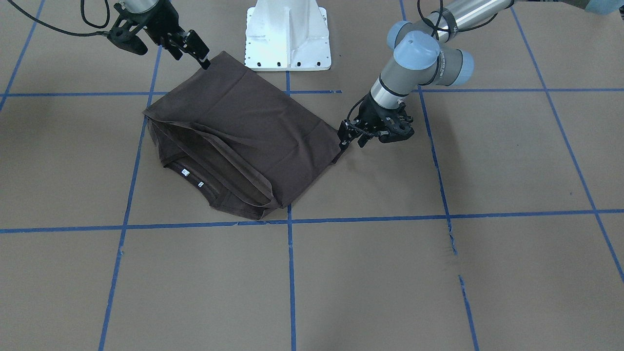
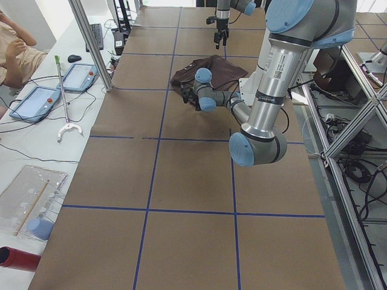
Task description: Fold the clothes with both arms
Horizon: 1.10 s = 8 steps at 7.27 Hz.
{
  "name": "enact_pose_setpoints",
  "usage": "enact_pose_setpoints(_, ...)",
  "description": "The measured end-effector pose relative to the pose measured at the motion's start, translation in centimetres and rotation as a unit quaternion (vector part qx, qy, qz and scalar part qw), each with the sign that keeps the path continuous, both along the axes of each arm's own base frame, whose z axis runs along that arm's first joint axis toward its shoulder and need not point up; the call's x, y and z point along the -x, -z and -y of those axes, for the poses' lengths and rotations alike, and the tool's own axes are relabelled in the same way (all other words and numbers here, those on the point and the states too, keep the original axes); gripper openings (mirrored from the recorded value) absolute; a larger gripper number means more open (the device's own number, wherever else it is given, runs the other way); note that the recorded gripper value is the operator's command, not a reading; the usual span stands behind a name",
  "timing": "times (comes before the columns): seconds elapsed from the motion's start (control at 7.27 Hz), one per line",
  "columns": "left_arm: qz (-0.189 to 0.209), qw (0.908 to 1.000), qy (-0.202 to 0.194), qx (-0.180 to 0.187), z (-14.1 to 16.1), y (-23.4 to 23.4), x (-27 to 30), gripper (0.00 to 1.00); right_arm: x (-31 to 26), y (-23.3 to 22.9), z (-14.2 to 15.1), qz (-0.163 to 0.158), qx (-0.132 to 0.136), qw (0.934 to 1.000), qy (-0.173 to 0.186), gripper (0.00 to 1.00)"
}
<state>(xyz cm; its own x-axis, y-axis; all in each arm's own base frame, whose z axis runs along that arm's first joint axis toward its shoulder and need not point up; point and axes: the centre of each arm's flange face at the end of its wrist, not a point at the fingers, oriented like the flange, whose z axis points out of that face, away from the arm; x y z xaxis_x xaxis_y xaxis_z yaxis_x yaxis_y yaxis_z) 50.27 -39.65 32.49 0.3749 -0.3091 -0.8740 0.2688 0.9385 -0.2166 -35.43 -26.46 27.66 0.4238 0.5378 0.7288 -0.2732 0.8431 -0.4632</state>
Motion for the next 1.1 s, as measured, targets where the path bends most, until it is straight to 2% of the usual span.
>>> enact_pose_setpoints(0.27, 0.001, 1.0, -0.001, 0.004, -0.1, 0.2, -0.1, 0.36, 0.3, -0.3, 0.2, -0.004, 0.002, 1.0, -0.001, 1.0)
enact_pose_setpoints(0.41, 0.003, 1.0, -0.002, 0.005, -0.3, 0.3, -0.2, 0.38, 0.4, -0.3, 0.2, -0.004, 0.002, 1.0, -0.001, 1.0)
enact_pose_setpoints(0.55, 0.004, 1.0, -0.004, 0.006, -0.5, 0.5, -0.3, 0.47, 0.4, -0.2, 0.3, -0.003, 0.002, 1.0, -0.001, 1.0)
enact_pose_setpoints(0.69, 0.009, 0.9999, -0.006, 0.009, -0.8, 0.7, -0.2, 0.45, 0.4, -0.2, 0.4, -0.002, 0.001, 1.0, -0.002, 1.0)
enact_pose_setpoints(0.96, 0.022, 0.9995, -0.017, 0.017, -2.1, 1.3, -0.9, 0.28, 0.5, -0.2, 0.5, -0.003, 0.002, 1.0, -0.003, 1.0)
enact_pose_setpoints(1.1, 0.025, 0.9993, -0.02, 0.019, -2.5, 1.4, -1.2, 0.08, 0.5, -0.3, 0.5, -0.003, 0.002, 1.0, -0.003, 1.0)
